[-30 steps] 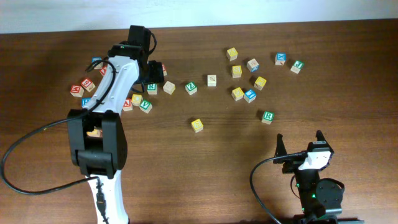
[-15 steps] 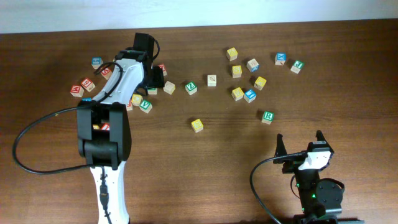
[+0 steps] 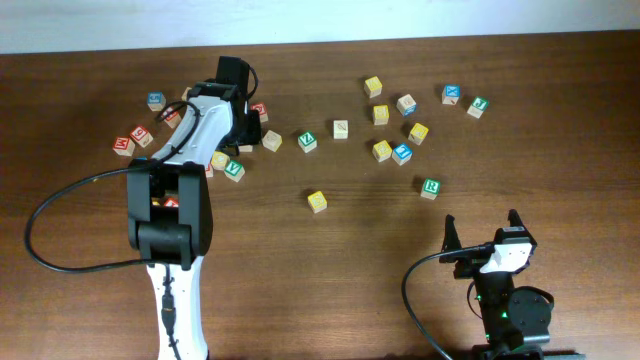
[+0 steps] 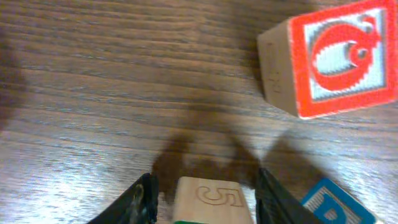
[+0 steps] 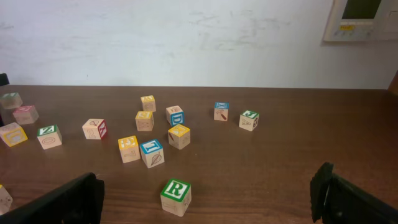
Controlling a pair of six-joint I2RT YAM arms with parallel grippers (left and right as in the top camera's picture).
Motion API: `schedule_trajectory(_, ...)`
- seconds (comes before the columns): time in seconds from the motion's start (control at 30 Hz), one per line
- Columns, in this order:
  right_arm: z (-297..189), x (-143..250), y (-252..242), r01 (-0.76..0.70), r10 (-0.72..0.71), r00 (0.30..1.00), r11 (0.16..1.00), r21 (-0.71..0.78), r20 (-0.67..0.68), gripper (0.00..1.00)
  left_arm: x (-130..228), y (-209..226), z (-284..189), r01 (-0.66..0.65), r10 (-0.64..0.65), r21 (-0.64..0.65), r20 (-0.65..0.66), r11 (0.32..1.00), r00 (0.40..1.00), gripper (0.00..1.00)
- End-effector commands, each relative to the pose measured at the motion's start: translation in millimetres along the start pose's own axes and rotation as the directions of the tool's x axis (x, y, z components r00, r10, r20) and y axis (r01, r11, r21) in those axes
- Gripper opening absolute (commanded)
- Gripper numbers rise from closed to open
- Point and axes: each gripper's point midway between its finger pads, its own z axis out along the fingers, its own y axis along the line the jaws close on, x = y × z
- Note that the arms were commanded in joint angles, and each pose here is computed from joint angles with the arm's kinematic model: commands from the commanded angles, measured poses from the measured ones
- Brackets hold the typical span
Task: Spell out RSS
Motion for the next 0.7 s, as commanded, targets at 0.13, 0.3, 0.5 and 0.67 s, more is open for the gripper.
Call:
schedule_trajectory(0.13, 0.2, 2.9, -3.1, 0.003, -0.003, 1.0, 1.0, 0.015, -0.003, 0.98, -1.2, -6.2, 1.3, 0.004, -0.003, 0.038, -0.007, 0.999, 1.0, 0.3)
schedule_trajectory(0.3, 0.2, 2.9, -3.2, 0.003, -0.003, 1.0, 1.0, 0.015, -0.002, 0.98, -0.4, -5.9, 1.3, 0.003, -0.003, 0.036, -0.01, 0.999, 1.0, 0.3)
schedule_trajectory(0.5, 0.2, 2.9, -3.2, 0.003, -0.003, 1.0, 1.0, 0.015, -0.002, 0.98, 0.8, -5.6, 1.3, 0.004, -0.003, 0.035, -0.015, 0.999, 1.0, 0.23)
schedule_trajectory(0.67, 0.2, 2.9, -3.2, 0.003, -0.003, 1.0, 1.0, 0.015, -0.002, 0.98, 2.0, -5.4, 0.8, 0.004, -0.003, 0.034, -0.021, 0.999, 1.0, 0.21)
